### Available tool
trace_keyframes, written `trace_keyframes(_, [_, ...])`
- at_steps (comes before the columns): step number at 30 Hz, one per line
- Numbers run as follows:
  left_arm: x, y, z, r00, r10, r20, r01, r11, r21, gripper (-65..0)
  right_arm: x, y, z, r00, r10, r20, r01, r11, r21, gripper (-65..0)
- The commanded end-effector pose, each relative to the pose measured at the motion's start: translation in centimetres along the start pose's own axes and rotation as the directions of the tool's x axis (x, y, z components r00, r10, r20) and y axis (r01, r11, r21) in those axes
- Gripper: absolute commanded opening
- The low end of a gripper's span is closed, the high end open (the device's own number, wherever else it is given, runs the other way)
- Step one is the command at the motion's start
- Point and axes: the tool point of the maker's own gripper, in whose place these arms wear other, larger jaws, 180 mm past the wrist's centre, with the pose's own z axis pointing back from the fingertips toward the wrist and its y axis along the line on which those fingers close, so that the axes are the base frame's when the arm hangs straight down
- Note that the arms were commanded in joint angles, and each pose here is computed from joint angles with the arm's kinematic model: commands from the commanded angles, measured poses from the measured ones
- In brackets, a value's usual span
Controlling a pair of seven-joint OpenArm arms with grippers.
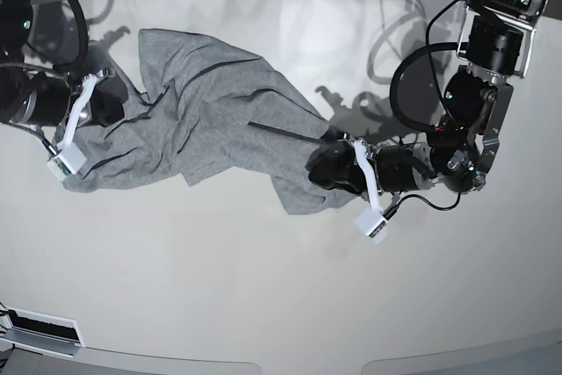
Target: Layout the t-shirt on the table in an organized manner, then fold the t-shirt properly
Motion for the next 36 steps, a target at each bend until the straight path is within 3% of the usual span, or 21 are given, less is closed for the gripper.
trace_keyframes(1, [2.2,0.3,0.7,0.998,-0.028,0.056,0.028,1.0,0.001,-65.0,0.5,-0.7,0.5,0.999,0.03,0.021,-0.029,0.999,-0.036,-65.0])
trace_keyframes(4, [2.1,0.6,1.0,0.998,-0.028,0.053,0.028,1.0,0.008,-65.0,-1.0,-1.1,-0.1,0.998,0.066,-0.012,-0.067,0.993,-0.092,-65.0])
trace_keyframes(5, [2.0,0.7,1.1,0.998,-0.029,0.05,0.029,1.0,0.011,-65.0,-1.4,-0.9,-0.4,0.996,0.08,-0.03,-0.082,0.992,-0.095,-61.7])
trace_keyframes(9, [1.9,0.7,1.1,0.999,-0.028,0.047,0.027,1.0,0.012,-65.0,-3.4,0.7,-2.0,0.983,0.145,-0.114,-0.154,0.985,-0.074,-24.0])
trace_keyframes(11, [1.9,0.7,1.1,0.999,-0.028,0.046,0.027,1.0,0.012,-65.0,-4.6,1.6,-2.9,0.97,0.178,-0.164,-0.189,0.981,-0.05,-19.9])
trace_keyframes(13, [1.9,0.7,1.1,0.999,-0.028,0.046,0.027,1.0,0.012,-65.0,-5.4,1.2,-3.7,0.951,0.227,-0.208,-0.248,0.965,-0.081,-20.1])
trace_keyframes(17, [1.7,0.7,1.1,0.999,-0.026,0.041,0.026,1.0,0.012,-65.0,-5.7,-2.7,-3.6,0.959,0.162,-0.231,-0.231,0.92,-0.318,-20.1])
trace_keyframes(19, [1.5,0.7,1.1,0.999,-0.024,0.037,0.024,1.0,0.011,-65.0,-6.1,-3.6,-3.1,0.954,0.141,-0.263,-0.233,0.903,-0.362,-20.5])
trace_keyframes(22, [1.5,0.7,1.1,0.999,-0.024,0.036,0.023,1.0,0.011,-65.0,-6.8,-3.7,-2.9,0.941,0.144,-0.307,-0.255,0.899,-0.357,-23.0])
trace_keyframes(25, [1.5,0.7,1.1,0.999,-0.024,0.036,0.023,1.0,0.011,-65.0,-7.3,-3.3,-3.1,0.931,0.172,-0.323,-0.278,0.905,-0.322,-29.8])
trace_keyframes(27, [1.5,0.6,1.1,0.999,-0.023,0.037,0.023,1.0,0.01,-65.0,-7.2,-3.2,-3.4,0.936,0.177,-0.305,-0.274,0.909,-0.313,-37.9])
trace_keyframes(31, [1.5,0.6,1.1,0.999,-0.023,0.037,0.023,1.0,0.01,-65.0,-6.9,-4.0,-3.6,0.943,0.183,-0.278,-0.277,0.895,-0.349,-65.0])
trace_keyframes(36, [1.8,0.3,1.0,0.998,-0.007,0.055,0.007,1.0,-0.007,-65.0,-4.2,-6.9,-1.3,0.951,0.158,-0.266,-0.278,0.816,-0.507,-65.0])
